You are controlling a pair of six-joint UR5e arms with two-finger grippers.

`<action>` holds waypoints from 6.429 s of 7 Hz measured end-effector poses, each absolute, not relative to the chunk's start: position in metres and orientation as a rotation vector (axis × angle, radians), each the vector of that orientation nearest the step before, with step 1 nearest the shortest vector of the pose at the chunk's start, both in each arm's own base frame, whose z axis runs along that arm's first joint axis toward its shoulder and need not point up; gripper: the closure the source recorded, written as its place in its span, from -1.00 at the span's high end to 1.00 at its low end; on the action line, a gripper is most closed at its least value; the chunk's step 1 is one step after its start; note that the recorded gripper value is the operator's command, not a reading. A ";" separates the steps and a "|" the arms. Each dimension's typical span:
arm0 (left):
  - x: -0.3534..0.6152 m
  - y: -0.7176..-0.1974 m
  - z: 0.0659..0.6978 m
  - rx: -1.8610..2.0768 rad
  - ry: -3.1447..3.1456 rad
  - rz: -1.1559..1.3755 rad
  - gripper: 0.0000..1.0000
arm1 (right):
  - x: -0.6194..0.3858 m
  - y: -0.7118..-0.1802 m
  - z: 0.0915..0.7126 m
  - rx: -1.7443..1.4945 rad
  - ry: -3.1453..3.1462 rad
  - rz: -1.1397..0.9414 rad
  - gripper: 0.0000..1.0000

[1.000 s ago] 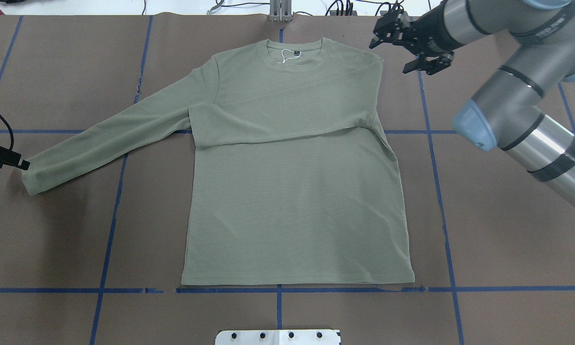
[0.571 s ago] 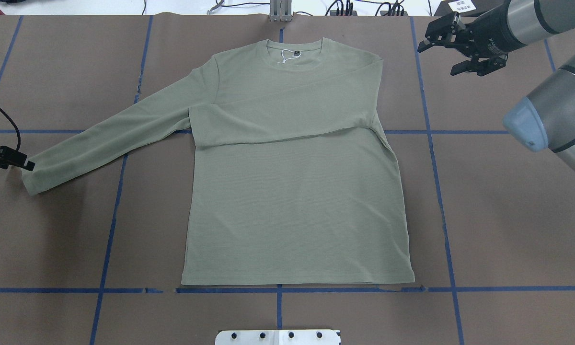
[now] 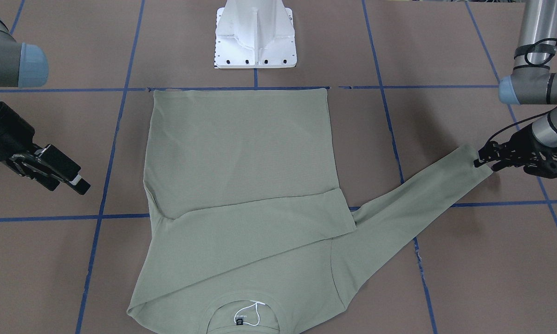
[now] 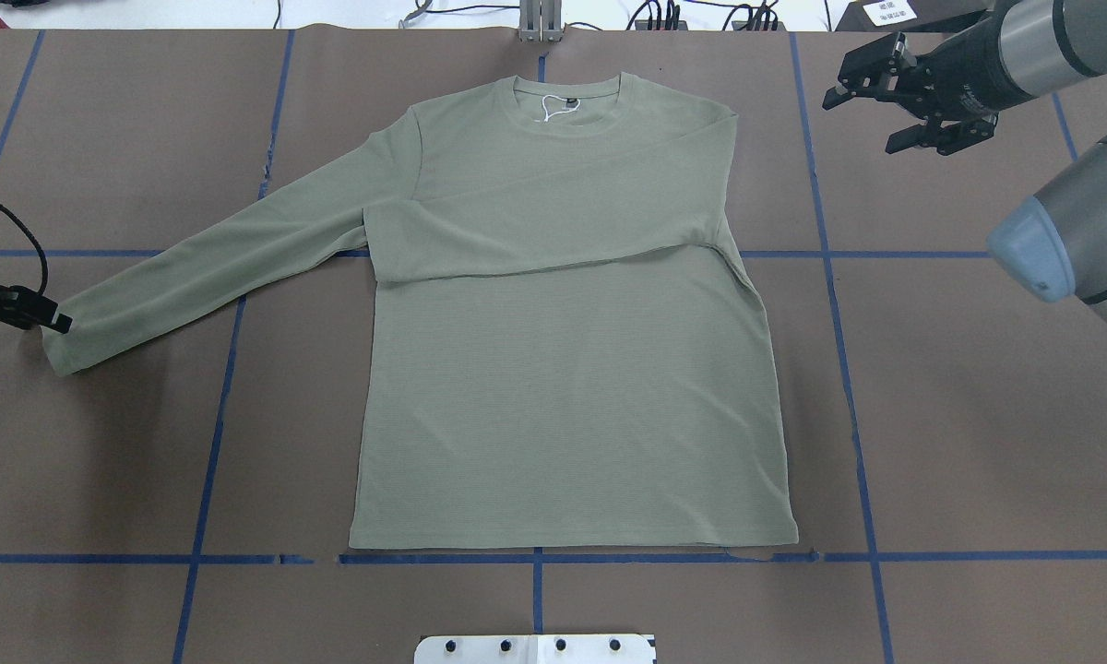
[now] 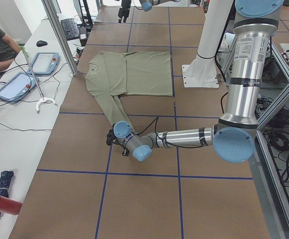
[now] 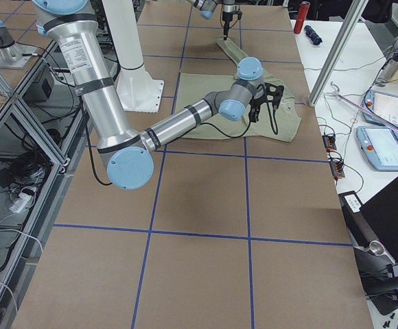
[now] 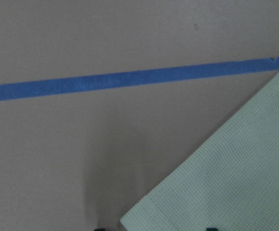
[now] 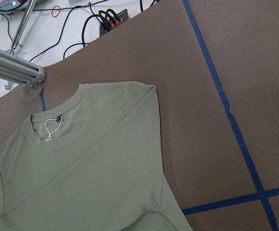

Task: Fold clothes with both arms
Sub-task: 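Release the sleeve and retract the right gripper while the left gripper approaches the other cuff, then grasp the other sleeve cuff with the left gripper and fold it across toward the collar, then release the sleeve with the left gripper while both grippers move to the hem, then lower both grippers and grasp the two hem corners nearest the robot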

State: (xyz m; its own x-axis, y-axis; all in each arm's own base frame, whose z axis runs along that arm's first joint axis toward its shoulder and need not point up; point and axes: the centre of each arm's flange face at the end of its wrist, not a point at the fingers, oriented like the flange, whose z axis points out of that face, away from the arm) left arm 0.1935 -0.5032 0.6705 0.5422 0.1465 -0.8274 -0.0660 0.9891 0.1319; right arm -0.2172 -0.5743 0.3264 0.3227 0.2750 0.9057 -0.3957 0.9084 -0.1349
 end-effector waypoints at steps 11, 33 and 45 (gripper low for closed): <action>0.394 -0.562 0.251 0.072 1.393 -0.146 -1.00 | -0.135 -0.541 0.432 0.186 -1.046 0.311 1.00; 0.456 -0.453 0.148 0.165 1.470 -0.291 0.73 | -0.376 -0.320 0.333 0.074 -1.100 0.604 0.96; 0.415 -0.417 0.192 0.125 1.450 -0.314 0.75 | -0.442 -0.179 0.413 0.053 -0.888 0.750 -0.87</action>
